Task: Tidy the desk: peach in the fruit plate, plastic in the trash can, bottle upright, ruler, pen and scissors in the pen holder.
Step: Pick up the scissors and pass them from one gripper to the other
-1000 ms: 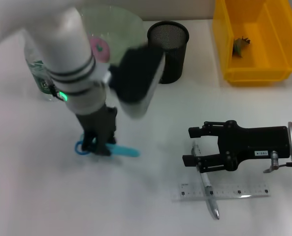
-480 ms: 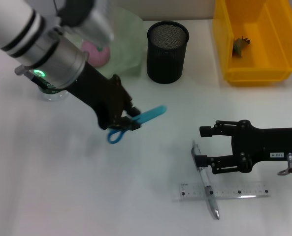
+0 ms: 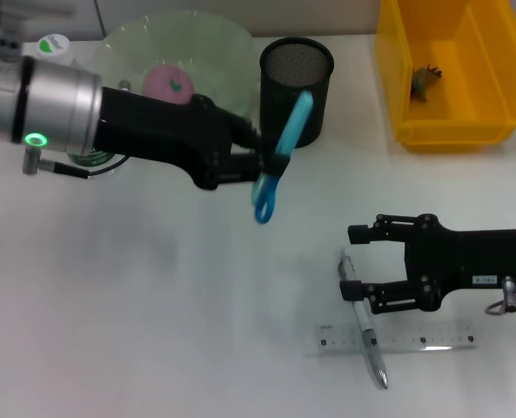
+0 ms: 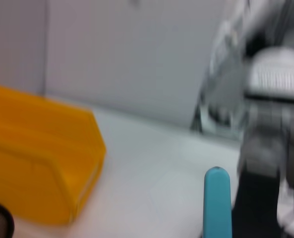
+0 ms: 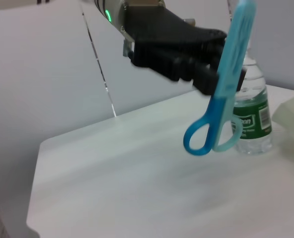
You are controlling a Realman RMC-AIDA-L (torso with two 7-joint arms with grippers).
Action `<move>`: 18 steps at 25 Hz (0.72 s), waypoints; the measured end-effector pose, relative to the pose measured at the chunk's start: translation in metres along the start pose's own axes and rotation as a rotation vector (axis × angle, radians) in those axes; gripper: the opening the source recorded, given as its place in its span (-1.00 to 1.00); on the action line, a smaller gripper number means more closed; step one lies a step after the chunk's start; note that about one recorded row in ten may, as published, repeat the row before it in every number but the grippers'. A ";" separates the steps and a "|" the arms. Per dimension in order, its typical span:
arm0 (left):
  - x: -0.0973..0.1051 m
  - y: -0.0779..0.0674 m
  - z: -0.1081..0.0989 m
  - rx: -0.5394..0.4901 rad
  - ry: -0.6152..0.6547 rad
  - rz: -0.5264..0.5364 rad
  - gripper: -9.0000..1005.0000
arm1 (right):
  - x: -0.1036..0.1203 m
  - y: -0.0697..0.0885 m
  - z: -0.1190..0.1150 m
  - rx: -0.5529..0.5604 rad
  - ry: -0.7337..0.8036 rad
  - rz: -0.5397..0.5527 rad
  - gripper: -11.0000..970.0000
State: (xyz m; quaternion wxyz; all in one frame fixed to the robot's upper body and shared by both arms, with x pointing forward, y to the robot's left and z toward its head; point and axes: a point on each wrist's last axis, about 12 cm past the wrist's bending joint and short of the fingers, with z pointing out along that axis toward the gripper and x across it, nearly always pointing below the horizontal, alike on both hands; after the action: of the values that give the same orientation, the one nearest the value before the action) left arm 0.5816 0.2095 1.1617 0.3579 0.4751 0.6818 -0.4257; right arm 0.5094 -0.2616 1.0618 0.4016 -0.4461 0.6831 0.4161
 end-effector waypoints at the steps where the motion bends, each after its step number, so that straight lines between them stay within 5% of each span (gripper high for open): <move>1: 0.000 0.000 0.000 0.000 0.000 0.000 -0.52 | 0.000 0.000 0.000 0.000 0.000 0.000 0.71; 10: 0.059 -0.007 0.000 -0.018 -0.417 -0.290 -0.51 | 0.012 0.010 0.005 0.018 -0.096 -0.077 0.71; 18: 0.087 -0.022 0.022 -0.026 -0.559 -0.430 -0.51 | 0.026 0.020 0.007 0.105 -0.217 -0.153 0.71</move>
State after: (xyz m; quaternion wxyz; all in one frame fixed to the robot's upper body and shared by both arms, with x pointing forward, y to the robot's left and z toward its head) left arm 0.5374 0.2151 1.0804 0.4389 0.1814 0.6474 -0.5960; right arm 0.4842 -0.2575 1.0403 0.5266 -0.4275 0.6204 0.3938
